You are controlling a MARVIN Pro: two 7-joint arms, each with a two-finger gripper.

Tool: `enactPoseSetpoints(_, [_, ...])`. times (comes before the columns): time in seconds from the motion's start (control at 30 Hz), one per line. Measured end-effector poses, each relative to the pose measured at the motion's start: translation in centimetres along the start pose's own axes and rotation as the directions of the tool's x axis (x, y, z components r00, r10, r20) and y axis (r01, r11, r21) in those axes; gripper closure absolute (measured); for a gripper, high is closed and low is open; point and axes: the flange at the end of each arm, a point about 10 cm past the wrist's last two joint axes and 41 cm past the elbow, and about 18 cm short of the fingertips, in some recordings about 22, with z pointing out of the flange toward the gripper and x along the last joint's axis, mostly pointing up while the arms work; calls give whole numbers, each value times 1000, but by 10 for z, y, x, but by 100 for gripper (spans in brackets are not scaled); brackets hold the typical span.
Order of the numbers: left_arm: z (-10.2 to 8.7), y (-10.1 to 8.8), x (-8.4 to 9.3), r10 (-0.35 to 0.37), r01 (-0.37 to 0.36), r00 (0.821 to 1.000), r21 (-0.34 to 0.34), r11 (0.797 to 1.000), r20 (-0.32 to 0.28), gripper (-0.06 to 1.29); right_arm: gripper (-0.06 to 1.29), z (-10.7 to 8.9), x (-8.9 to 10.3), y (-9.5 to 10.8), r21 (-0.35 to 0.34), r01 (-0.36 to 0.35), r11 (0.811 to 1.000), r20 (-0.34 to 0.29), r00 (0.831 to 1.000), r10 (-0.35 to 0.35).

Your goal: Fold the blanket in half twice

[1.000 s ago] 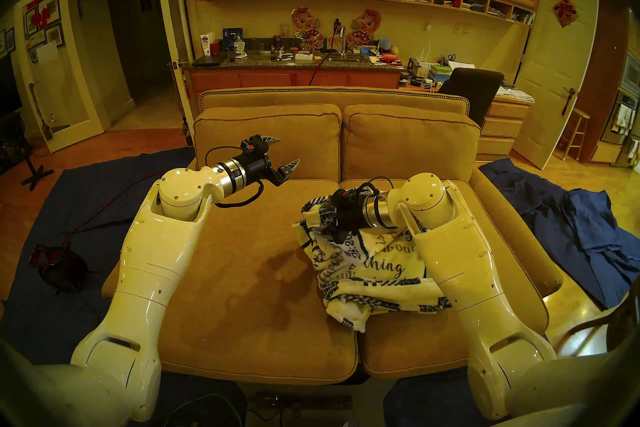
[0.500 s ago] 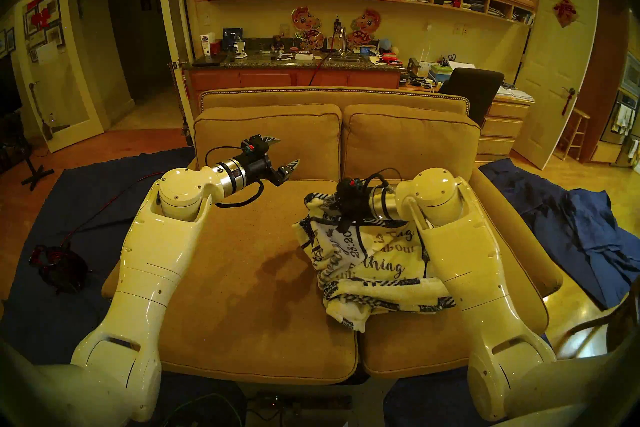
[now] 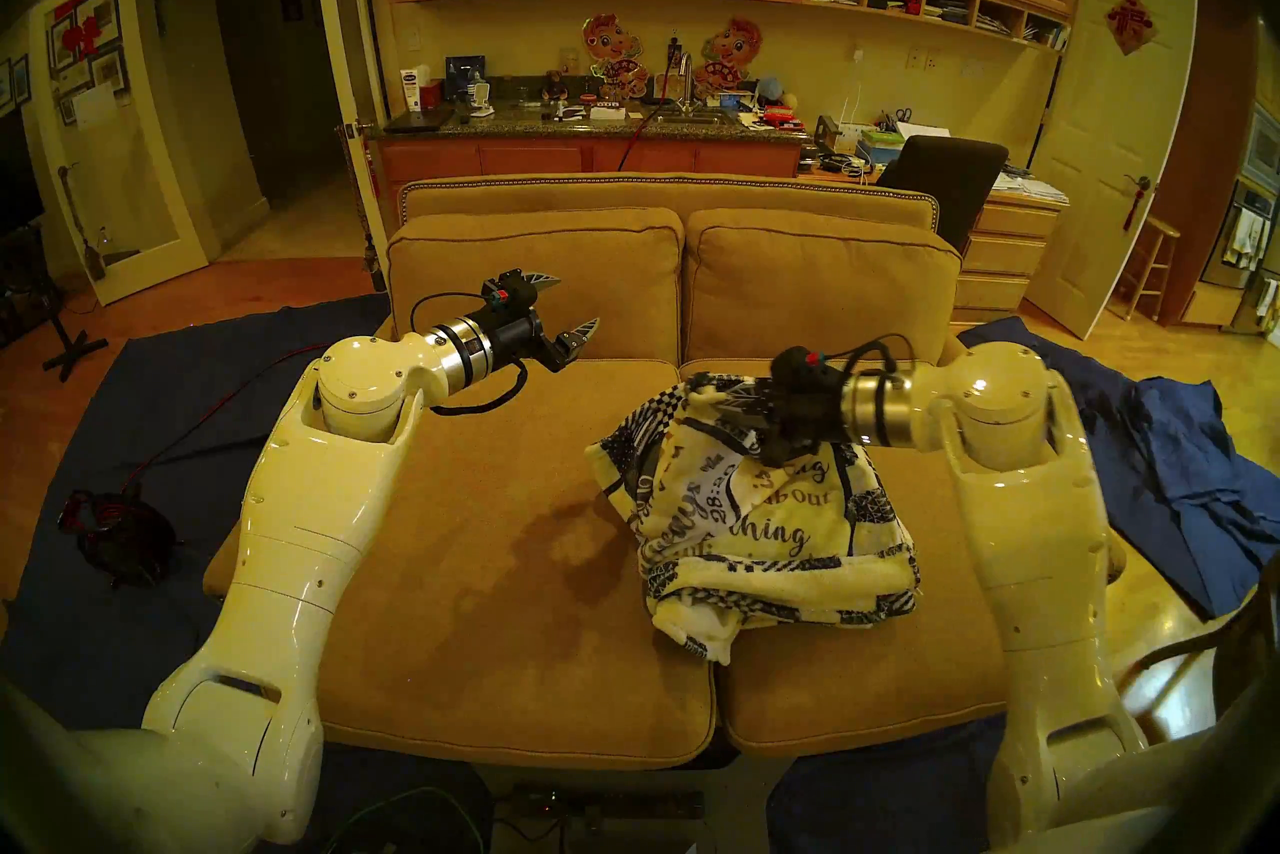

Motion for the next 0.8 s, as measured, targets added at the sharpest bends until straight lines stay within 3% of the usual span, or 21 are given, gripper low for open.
enactPoseSetpoints(0.3, [0, 0, 0, -1, 1, 1000, 0, 1000, 0, 2, 127, -51, -11, -13, -37, -40, 999, 31, 999, 41])
enactPoseSetpoints(0.53, [0, 0, 0, -1, 1, 1000, 0, 1000, 0, 2, 127, -90, -29, -26, -85, -110, 990, 82, 990, 117])
enactPoseSetpoints(0.8, [0, 0, 0, -1, 1, 1000, 0, 1000, 0, 2, 127, -123, -60, -34, -207, -203, 957, 137, 963, 234])
